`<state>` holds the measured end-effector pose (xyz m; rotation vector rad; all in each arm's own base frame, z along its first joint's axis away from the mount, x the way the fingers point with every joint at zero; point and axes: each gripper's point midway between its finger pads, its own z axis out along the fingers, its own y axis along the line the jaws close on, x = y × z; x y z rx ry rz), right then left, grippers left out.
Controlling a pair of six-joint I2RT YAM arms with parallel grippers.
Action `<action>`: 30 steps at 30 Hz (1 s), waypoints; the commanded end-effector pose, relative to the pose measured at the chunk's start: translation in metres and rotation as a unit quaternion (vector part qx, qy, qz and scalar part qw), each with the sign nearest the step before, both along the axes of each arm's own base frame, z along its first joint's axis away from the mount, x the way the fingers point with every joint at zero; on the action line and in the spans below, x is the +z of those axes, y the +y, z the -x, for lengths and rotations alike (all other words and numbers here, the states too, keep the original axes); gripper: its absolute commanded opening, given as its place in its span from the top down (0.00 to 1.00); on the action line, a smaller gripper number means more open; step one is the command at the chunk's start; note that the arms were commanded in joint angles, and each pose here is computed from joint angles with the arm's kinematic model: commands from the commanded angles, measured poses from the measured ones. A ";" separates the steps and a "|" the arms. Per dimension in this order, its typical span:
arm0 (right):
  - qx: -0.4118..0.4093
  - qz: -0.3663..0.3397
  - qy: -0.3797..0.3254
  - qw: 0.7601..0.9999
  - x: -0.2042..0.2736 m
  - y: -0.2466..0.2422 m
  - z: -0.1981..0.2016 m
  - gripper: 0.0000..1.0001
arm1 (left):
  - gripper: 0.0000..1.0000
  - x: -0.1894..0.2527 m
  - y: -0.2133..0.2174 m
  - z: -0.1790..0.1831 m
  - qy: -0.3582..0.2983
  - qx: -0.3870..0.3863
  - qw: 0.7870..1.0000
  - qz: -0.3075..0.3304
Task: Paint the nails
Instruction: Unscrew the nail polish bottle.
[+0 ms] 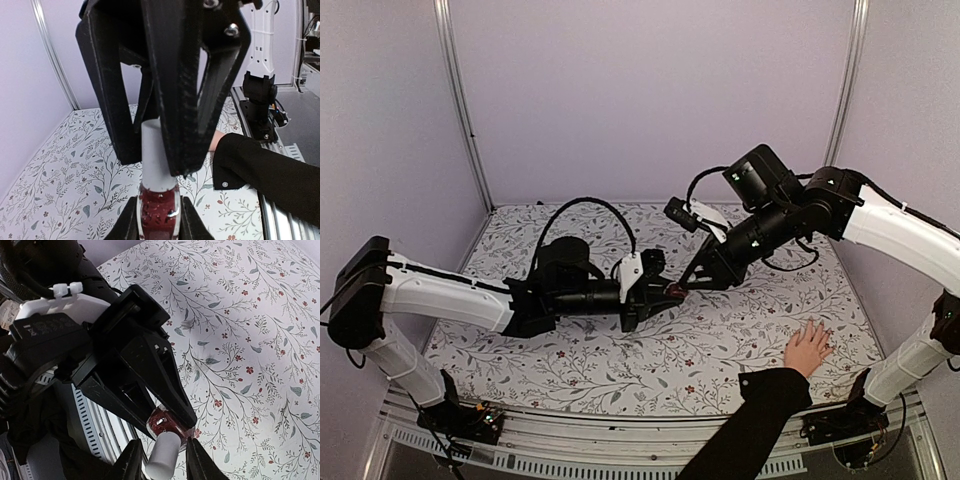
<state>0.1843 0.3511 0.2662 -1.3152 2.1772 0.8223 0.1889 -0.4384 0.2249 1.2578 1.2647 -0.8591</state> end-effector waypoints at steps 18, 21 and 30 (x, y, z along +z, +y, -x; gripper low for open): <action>0.010 0.008 -0.025 1.000 0.010 0.001 0.005 1.00 | 1.00 0.009 -0.008 -0.002 -0.007 0.003 1.000 0.012; 0.009 0.003 -0.036 0.999 0.017 0.000 0.005 1.00 | 1.00 0.008 -0.007 -0.003 0.000 0.003 1.000 0.014; 0.015 -0.005 -0.051 0.999 0.026 -0.002 0.008 1.00 | 1.00 0.009 -0.006 -0.009 0.013 0.005 1.000 0.020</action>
